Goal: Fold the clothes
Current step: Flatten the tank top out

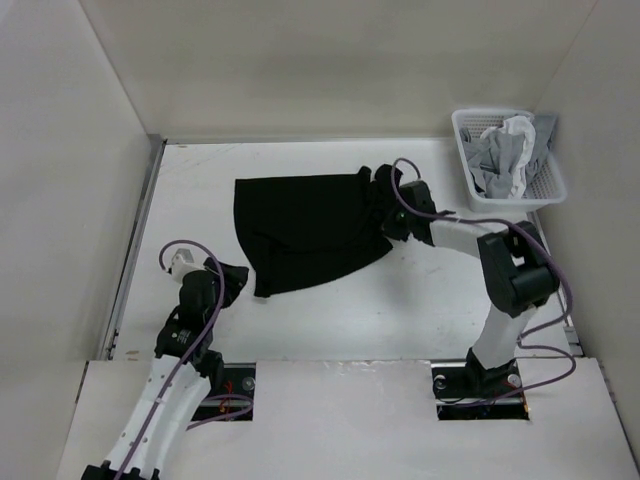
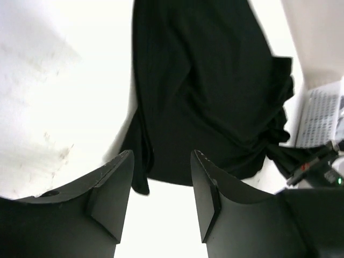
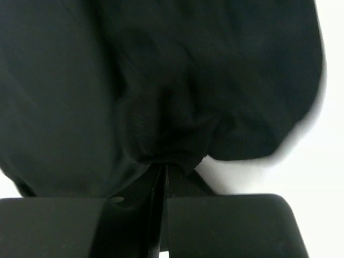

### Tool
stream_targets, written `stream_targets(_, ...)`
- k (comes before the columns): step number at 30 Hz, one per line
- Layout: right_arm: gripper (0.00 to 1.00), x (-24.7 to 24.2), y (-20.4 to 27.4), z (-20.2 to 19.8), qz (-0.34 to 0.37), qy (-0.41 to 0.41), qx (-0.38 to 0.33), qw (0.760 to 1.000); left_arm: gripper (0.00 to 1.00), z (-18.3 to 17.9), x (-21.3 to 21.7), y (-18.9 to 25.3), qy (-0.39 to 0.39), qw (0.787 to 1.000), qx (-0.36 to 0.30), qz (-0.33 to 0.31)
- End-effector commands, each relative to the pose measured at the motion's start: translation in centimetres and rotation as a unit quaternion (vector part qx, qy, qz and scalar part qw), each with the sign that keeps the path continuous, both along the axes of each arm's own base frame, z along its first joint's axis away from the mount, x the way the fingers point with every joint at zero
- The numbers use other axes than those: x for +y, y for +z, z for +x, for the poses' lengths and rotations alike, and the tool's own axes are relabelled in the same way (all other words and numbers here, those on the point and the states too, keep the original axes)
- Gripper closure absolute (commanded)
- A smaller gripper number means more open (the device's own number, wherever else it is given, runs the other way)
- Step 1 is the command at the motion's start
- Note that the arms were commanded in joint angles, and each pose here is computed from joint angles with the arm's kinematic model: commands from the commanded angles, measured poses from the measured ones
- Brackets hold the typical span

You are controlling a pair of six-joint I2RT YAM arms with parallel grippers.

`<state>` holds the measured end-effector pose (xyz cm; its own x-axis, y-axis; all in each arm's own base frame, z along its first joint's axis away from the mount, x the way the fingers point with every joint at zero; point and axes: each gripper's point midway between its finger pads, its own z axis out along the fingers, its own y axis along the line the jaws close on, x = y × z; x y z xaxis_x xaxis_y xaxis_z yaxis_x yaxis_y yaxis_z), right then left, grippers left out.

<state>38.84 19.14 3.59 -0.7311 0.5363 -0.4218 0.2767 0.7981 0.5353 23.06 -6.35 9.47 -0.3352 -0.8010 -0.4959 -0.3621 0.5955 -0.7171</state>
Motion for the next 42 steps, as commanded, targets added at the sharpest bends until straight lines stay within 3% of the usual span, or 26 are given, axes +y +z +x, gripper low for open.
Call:
stream_targets(1,0.96,1.5,3.7,5.8,0.041,0.007,-0.04,0.998,0.55,1.5,1.5,3.5,0.032,0.997,-0.051,0.039)
stream_targets(8,0.98,0.2,9.9,19.1,0.064,-0.033,-0.123,0.99,0.54,4.4,0.5,1.9,0.02,0.999,-0.027,0.031)
stream_targets(10,0.88,-0.8,11.3,21.2,0.06,-0.044,-0.148,0.986,0.54,5.5,0.1,1.7,0.016,0.999,-0.024,0.024)
stream_targets(14,0.47,-2.5,14.4,19.3,0.019,-0.034,-0.191,0.981,0.55,8.9,0.3,2.6,0.049,0.998,-0.041,0.009)
stream_targets(17,0.38,-1.0,14.8,14.0,0.003,-0.012,-0.204,0.979,0.59,12.8,1.6,2.6,0.093,0.995,-0.04,0.012)
stream_targets(18,0.4,0.2,14.3,12.0,0.005,0.003,-0.205,0.979,0.59,14.4,1.7,2.5,0.099,0.994,-0.035,0.01)
stream_targets(21,0.72,3.3,11.8,6.0,0.017,0.048,-0.192,0.98,0.61,18.6,1.9,2.3,0.107,0.994,-0.028,0.004)
stream_targets(23,0.85,4.9,10.3,2.6,0.024,0.073,-0.185,0.98,0.63,20.5,3.5,1.8,0.122,0.992,-0.022,0.013)
stream_targets(31,0.83,8.1,7.0,-6.5,0.05,0.142,-0.177,0.973,0.66,25.3,7.4,-1.3,0.108,0.991,0.02,0.073)
stream_targets(42,0.81,13.3,5.1,-12.4,0.086,0.207,-0.159,0.962,0.64,29.8,9.0,-3.1,0.048,0.983,0.041,0.171)
